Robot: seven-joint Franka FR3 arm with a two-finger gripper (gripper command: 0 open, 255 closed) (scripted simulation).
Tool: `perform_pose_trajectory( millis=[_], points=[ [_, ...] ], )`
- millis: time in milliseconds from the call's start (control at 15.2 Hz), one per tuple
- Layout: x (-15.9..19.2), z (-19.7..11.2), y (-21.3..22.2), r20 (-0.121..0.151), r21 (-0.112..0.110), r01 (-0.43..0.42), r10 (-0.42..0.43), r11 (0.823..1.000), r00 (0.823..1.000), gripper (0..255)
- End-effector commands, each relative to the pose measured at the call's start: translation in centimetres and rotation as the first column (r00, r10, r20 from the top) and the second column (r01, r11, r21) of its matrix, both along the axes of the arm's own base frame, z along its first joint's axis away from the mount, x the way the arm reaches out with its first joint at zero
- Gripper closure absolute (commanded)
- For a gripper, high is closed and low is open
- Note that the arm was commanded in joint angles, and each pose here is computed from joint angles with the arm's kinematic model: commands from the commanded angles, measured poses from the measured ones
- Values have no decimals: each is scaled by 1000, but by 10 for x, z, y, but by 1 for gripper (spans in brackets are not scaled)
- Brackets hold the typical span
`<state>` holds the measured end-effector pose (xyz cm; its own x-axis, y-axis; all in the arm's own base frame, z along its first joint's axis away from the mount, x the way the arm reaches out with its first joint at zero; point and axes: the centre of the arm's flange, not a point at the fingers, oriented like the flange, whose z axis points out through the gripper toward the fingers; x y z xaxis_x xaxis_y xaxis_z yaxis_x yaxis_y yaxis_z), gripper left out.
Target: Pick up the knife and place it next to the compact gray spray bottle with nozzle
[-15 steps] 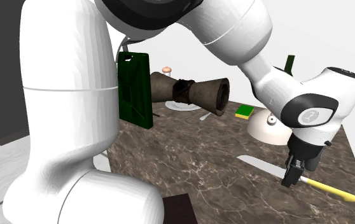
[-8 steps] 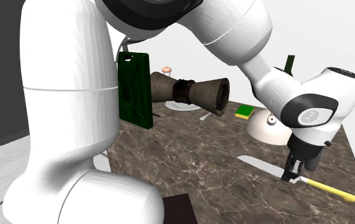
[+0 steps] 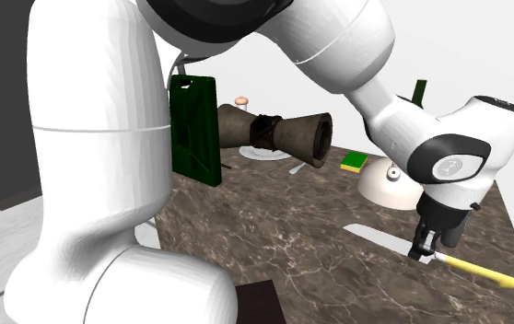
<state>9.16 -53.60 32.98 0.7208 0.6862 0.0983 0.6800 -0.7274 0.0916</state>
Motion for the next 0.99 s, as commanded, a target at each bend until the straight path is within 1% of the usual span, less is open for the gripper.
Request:
perform_pose_trajectory(
  millis=[0,924],
  points=[
    [0,8,0,0,0,0,0,1000,1000,255],
    [0,82,0,0,0,0,0,1000,1000,255]
  ],
)
